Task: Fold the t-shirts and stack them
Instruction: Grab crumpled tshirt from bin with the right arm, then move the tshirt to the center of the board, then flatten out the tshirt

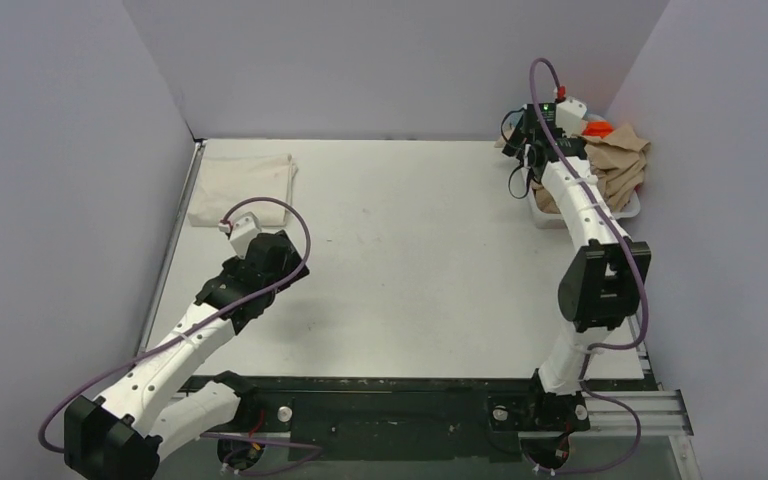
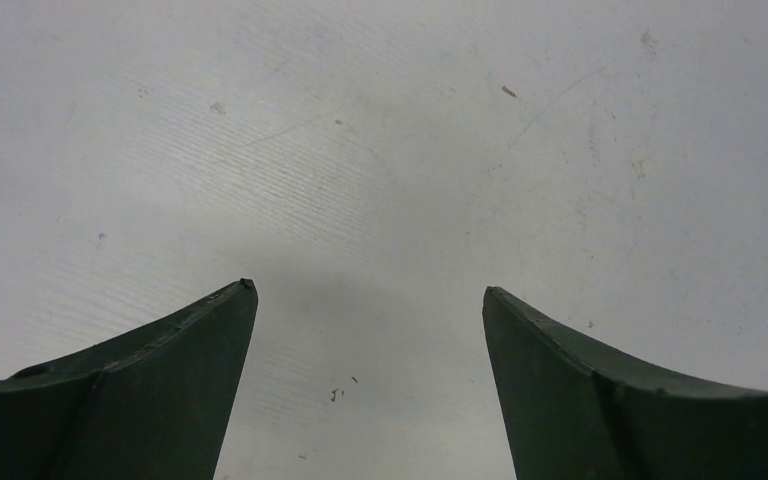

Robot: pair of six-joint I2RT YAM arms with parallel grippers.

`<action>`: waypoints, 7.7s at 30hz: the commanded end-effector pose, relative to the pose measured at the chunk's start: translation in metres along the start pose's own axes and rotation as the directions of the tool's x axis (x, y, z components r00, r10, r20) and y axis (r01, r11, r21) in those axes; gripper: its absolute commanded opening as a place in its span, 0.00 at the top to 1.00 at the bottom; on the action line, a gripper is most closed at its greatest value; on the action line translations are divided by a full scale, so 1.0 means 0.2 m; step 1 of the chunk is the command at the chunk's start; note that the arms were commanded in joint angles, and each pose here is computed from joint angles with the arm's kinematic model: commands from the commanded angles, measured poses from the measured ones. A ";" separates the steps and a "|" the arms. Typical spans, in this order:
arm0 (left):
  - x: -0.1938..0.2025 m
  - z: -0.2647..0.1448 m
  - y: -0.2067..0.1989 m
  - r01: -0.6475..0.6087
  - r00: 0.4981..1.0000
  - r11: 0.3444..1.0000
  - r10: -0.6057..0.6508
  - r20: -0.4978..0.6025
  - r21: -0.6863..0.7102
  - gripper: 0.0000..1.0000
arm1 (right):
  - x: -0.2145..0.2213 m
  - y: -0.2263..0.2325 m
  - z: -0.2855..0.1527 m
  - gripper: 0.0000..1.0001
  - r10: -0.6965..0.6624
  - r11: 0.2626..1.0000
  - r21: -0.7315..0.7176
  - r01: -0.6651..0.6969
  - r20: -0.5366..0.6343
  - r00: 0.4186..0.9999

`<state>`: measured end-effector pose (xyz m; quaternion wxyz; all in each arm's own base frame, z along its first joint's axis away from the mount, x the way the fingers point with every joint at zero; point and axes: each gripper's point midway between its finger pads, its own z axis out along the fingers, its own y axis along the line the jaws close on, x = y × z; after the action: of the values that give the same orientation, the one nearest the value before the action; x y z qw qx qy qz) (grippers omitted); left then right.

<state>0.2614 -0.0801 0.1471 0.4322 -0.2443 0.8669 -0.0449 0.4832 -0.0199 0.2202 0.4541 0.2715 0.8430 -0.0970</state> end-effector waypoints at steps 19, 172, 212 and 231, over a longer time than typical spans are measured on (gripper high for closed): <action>-0.02 0.14 -0.09 0.013 0.999 0.999 -0.012 -0.049 0.033 0.06 | -0.23 0.27 0.79 0.31 0.188 0.964 -0.195 -0.181 0.017 0.982; 0.01 -0.07 -0.10 0.088 0.992 0.978 -0.070 -0.102 0.189 0.07 | -1.43 -0.61 -1.40 1.00 0.562 0.820 -0.504 -0.270 0.623 0.544; 0.13 -0.22 0.22 0.149 0.972 0.987 -0.156 -0.174 -0.053 0.06 | 0.71 -0.18 -0.89 0.08 -0.133 0.932 -0.350 0.094 -0.087 0.987; 0.76 -0.13 0.03 0.131 0.848 0.980 -0.033 -0.529 0.149 0.07 | 1.45 0.26 -1.16 0.11 -0.457 0.737 -0.606 0.299 -0.121 0.881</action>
<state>0.1482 -0.1244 0.0473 0.1818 -0.2145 0.9473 -0.1533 0.1777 0.2127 0.0720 0.2968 -0.0586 0.9470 0.1079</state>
